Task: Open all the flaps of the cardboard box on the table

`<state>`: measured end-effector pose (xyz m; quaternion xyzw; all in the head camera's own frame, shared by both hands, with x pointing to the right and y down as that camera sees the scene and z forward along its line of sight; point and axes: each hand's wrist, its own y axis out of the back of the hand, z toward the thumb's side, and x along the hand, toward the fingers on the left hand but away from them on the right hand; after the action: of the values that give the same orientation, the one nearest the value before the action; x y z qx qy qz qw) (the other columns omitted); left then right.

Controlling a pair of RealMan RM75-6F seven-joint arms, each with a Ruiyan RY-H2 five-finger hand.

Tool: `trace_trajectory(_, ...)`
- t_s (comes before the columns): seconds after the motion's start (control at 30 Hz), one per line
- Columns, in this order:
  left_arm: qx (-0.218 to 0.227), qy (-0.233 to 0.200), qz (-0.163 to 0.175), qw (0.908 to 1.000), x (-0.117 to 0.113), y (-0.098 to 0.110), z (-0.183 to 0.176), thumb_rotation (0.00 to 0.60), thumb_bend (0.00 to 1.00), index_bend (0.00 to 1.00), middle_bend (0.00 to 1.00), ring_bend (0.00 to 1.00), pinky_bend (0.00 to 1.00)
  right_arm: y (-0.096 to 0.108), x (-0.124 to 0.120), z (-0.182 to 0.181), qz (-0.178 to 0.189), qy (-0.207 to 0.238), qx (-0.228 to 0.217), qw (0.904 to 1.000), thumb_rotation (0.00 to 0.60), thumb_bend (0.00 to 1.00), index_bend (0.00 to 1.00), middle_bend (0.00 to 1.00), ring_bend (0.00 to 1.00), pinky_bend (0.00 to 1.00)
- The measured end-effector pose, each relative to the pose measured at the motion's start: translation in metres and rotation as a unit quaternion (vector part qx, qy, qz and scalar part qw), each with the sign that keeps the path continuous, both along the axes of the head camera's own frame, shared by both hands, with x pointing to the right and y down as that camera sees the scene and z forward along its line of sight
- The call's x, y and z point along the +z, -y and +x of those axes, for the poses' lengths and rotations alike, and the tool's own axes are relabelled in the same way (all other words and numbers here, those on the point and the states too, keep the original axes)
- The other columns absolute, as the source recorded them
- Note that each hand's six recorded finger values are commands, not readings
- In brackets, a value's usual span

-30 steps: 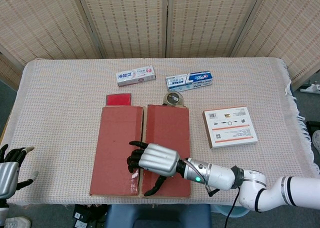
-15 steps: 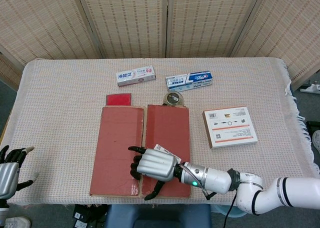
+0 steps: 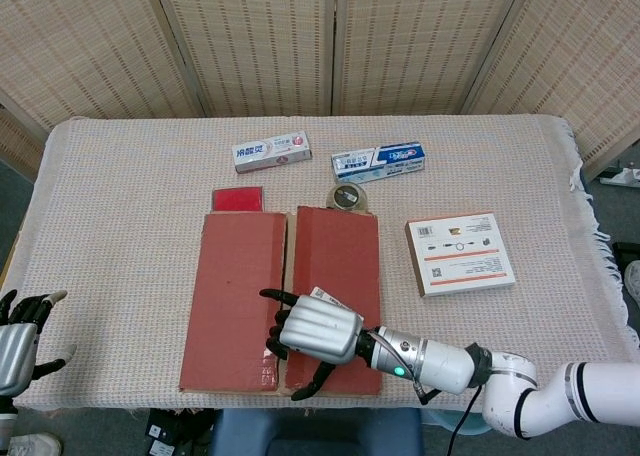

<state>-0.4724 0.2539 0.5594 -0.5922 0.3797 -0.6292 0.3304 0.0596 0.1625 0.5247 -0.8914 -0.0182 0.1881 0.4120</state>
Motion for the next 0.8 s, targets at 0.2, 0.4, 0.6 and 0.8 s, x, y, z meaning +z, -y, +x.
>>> trace_trajectory(0.2, 0.007, -0.002, 0.007, 0.9999, -0.002, 0.005, 0.002, 0.600, 0.27, 0.20, 0.25, 0.20, 0.00, 0.007, -0.013, 0.008, 0.011, 0.017, 0.018, 0.9996, 0.328, 0.11, 0.53, 0.54, 0.42, 0.00)
trace_trajectory(0.4, 0.019, -0.008, 0.014, 0.9997, -0.003, 0.013, 0.008, 0.600, 0.27, 0.20, 0.25, 0.20, 0.00, 0.018, -0.033, 0.028, 0.028, 0.032, 0.049, 0.9979, 0.329, 0.11, 0.53, 0.54, 0.42, 0.00)
trace_trajectory(0.6, 0.029, -0.014, 0.016, 0.9993, -0.002, 0.018, 0.015, 0.600, 0.27, 0.20, 0.25, 0.20, 0.00, 0.028, -0.051, 0.059, 0.033, 0.036, 0.090, 0.9948, 0.331, 0.11, 0.53, 0.54, 0.42, 0.00)
trace_trajectory(0.8, 0.035, -0.018, 0.022, 0.9990, -0.004, 0.022, 0.020, 0.600, 0.27, 0.20, 0.25, 0.20, 0.00, 0.032, -0.064, 0.092, 0.039, 0.037, 0.125, 0.9907, 0.329, 0.11, 0.53, 0.54, 0.42, 0.00)
